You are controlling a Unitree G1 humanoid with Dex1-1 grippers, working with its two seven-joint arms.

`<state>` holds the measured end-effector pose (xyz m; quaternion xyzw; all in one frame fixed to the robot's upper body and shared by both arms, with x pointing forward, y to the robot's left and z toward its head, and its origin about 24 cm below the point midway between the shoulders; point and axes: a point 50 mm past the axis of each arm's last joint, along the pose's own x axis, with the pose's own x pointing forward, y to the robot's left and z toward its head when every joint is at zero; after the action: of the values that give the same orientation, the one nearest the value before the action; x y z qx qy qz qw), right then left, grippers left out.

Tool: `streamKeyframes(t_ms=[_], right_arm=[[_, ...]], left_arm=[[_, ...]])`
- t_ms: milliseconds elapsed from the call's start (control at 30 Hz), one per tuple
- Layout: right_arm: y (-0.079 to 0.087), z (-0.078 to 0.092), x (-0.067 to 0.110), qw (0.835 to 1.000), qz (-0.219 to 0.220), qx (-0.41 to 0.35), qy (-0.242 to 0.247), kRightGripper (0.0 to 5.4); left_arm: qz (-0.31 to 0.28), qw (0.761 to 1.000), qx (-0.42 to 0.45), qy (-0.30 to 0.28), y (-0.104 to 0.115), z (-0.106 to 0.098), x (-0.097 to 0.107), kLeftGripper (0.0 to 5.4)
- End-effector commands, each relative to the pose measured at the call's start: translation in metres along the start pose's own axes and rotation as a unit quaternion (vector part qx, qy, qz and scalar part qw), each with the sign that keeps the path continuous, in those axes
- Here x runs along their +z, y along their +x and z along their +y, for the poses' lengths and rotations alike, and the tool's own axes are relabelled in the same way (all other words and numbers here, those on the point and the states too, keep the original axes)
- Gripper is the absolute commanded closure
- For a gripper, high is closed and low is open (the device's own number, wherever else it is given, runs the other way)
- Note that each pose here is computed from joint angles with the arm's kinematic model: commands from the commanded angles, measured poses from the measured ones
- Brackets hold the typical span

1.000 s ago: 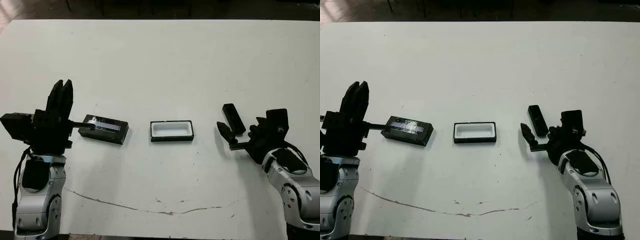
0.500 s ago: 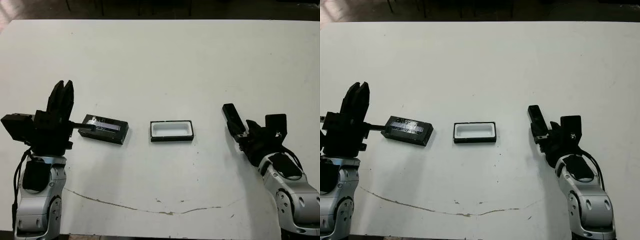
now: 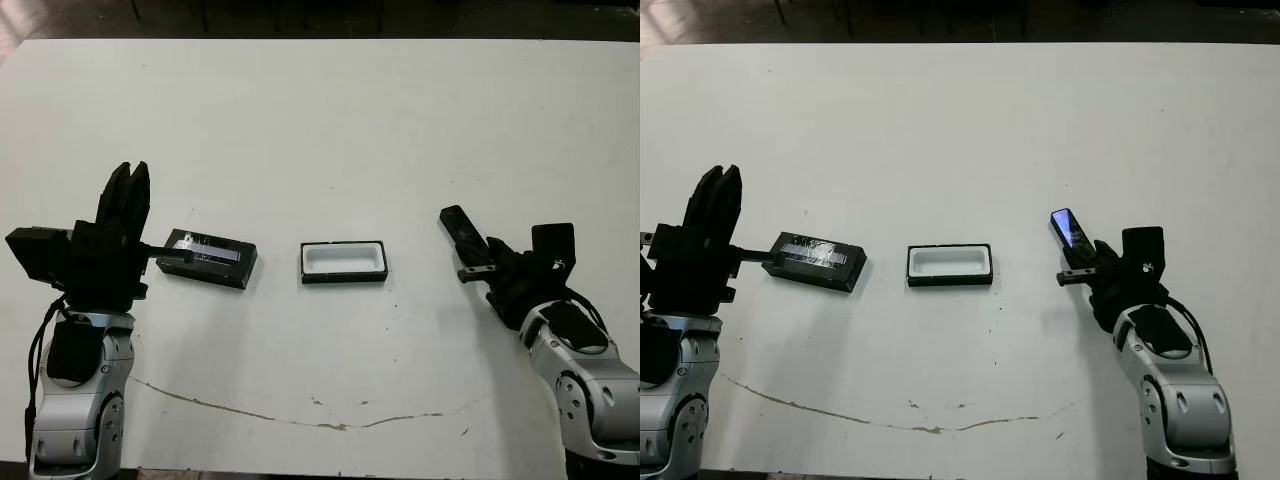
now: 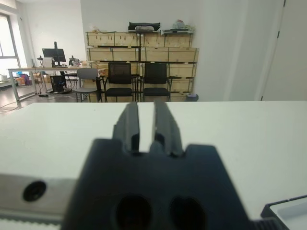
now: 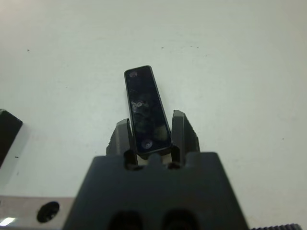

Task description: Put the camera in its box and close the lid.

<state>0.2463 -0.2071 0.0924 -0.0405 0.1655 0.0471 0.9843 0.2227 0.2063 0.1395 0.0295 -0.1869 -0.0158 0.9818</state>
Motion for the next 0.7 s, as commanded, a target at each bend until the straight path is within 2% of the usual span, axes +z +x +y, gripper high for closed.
streamKeyframes(t_ms=[33,167,400,533,700], right_arm=[[-0.002,-0.003,-0.001,1.0,0.014,0.004,0.004,5.35],[-0.004,-0.005,0.01,1.0,-0.013,0.017,0.021,5.35],[-0.013,-0.012,0.041,0.994,-0.076,0.066,0.05,5.35],[-0.018,-0.015,0.056,0.985,-0.097,0.111,0.093,5.35],[-0.023,-0.014,0.071,0.971,-0.131,0.179,0.093,5.35]], left_arm=[[0.02,1.0,0.006,-0.005,-0.004,0.001,-0.005,5.4],[0.018,1.0,0.004,0.0,-0.004,0.002,-0.005,5.4],[0.022,1.0,0.007,0.0,-0.004,0.0,-0.005,5.4],[0.023,1.0,0.005,-0.002,-0.004,0.0,-0.005,5.4],[0.026,1.0,0.007,-0.004,-0.004,0.0,-0.005,5.4]])
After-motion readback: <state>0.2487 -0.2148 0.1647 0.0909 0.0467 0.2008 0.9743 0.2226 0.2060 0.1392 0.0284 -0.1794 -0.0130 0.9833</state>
